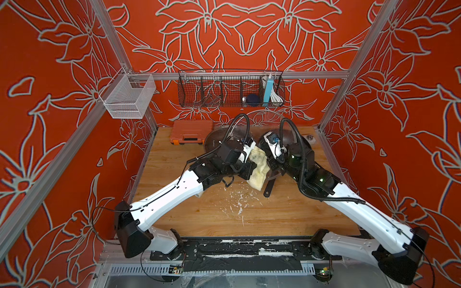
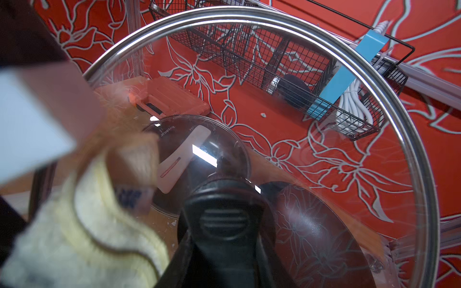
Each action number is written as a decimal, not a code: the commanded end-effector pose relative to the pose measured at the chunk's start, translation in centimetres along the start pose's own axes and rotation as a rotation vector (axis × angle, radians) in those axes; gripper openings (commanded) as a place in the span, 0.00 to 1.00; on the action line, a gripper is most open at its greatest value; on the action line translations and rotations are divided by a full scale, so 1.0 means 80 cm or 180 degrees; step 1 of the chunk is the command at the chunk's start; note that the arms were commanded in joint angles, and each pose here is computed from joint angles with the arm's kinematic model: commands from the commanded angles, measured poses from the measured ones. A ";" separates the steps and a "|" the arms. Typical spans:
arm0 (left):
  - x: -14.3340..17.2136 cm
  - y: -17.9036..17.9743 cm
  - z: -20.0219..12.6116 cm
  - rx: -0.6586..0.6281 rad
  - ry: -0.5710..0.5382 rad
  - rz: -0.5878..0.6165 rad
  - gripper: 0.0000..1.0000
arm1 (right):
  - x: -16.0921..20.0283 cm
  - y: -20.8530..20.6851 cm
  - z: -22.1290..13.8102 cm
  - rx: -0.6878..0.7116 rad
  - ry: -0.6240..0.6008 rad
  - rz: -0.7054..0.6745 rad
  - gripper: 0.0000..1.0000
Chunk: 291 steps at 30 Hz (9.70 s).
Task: Wipe the pot lid with a cloth
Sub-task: Wipe the pot lid, then place the pot lid on the cooking pot, then adjust the cleaning item.
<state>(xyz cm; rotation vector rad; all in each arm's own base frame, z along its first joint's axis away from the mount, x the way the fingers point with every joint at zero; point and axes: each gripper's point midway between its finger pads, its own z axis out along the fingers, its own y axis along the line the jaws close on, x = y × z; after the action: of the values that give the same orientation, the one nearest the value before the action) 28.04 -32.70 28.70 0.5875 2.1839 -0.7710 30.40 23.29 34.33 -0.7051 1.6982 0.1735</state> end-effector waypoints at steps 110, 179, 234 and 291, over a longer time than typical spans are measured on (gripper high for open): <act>-0.064 0.034 -0.181 -0.0070 -0.1000 0.0942 0.00 | 0.026 -0.111 -0.063 0.1075 0.0137 0.0643 0.00; 0.112 0.065 -0.062 0.0554 -0.0387 0.0552 0.00 | 0.222 -0.258 0.175 0.1063 0.2354 0.1861 0.00; 0.111 0.066 -0.063 0.0530 -0.0399 0.0544 0.00 | 0.274 -0.273 0.189 0.1172 0.2656 0.1753 0.00; -0.059 -0.025 -0.045 0.2372 -0.0298 -0.0105 0.00 | -0.046 0.048 -0.019 -0.2785 -0.0095 0.2579 0.89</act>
<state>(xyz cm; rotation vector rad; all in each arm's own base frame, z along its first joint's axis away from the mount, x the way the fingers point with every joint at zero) 29.10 -31.70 32.81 0.7539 1.8819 -1.5705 27.93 25.99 35.57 -0.5318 1.8086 1.4826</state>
